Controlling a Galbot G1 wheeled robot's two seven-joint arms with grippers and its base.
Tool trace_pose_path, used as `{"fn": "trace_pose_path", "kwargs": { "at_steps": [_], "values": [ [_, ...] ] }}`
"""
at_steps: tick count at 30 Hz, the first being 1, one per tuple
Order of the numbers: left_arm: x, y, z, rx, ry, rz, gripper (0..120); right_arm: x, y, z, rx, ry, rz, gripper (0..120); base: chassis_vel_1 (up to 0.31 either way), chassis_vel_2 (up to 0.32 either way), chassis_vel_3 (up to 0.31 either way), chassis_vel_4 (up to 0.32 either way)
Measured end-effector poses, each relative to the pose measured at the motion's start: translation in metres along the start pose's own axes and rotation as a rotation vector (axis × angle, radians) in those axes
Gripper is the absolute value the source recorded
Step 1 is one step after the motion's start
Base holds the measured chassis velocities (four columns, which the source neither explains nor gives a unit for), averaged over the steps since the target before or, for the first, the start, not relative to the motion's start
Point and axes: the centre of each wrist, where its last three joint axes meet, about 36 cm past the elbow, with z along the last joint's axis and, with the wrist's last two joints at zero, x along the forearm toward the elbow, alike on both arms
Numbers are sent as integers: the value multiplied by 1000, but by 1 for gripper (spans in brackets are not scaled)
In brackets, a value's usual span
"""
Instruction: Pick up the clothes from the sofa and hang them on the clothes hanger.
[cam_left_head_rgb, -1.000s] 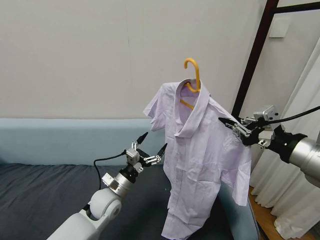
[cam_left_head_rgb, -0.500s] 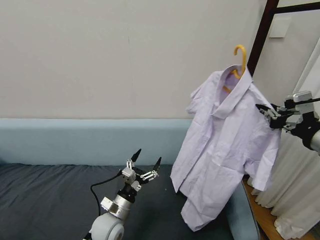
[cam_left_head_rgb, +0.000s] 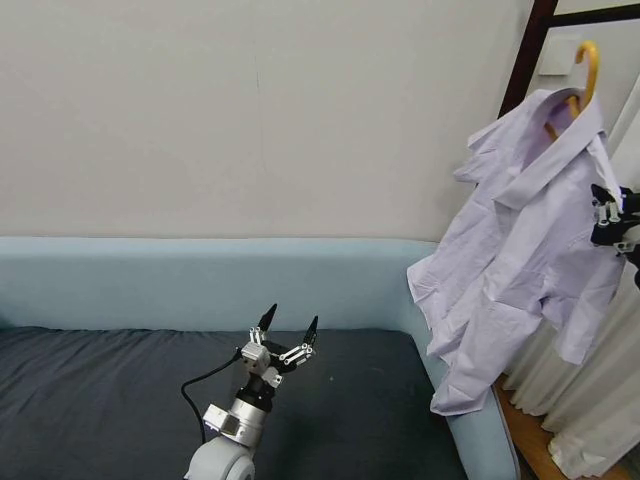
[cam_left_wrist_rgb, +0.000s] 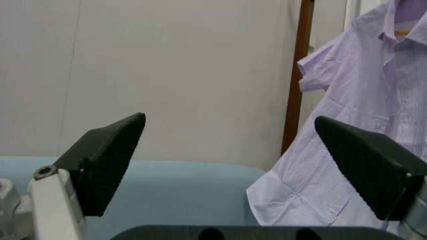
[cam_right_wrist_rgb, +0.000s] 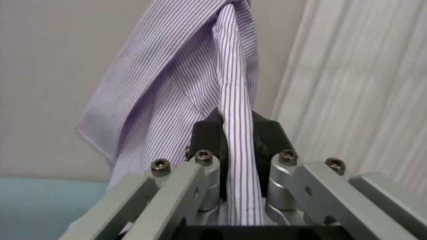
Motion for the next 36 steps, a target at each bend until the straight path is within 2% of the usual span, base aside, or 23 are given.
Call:
{"fn": "trace_pose_path", "kwargs": {
  "at_steps": [2,4,6,8,10,12,14,16,20,23,25,36],
  "values": [
    [-5,-4,5,9,6,11,100,-20,-7,23,27,-10,84,7,0,0,0,0],
    [-6,-7,6,22,12,13,100,-28,-8,31,37,-14,108,7,0,0,0,0],
    [-7,-16,8,78,35,3,100,-46,-10,50,82,-38,150,7,0,0,0,0],
    [-8,-18,9,91,40,-1,100,-53,-11,56,102,-52,162,7,0,0,0,0],
    [-7,-15,11,88,47,-15,100,-80,-12,66,155,-91,182,7,0,0,0,0],
    [-7,-13,11,85,49,-20,100,-89,-11,67,161,-98,185,7,0,0,0,0],
    [-5,-9,12,78,54,-35,100,-117,-8,61,171,-116,201,7,0,0,0,0],
    [-5,-8,12,77,54,-37,100,-123,-7,60,174,-118,202,7,0,0,0,0],
    [-6,-4,14,71,56,-52,100,-158,16,62,198,-109,188,7,0,0,0,0],
    [-6,-4,16,70,59,-55,100,-169,24,60,204,-108,187,7,0,0,0,0],
    [-8,-2,18,68,60,-62,100,-190,38,52,214,-121,200,7,0,0,0,0],
    [-11,6,18,53,55,-77,100,-250,70,18,236,-138,241,7,0,0,0,0]
  ]
}}
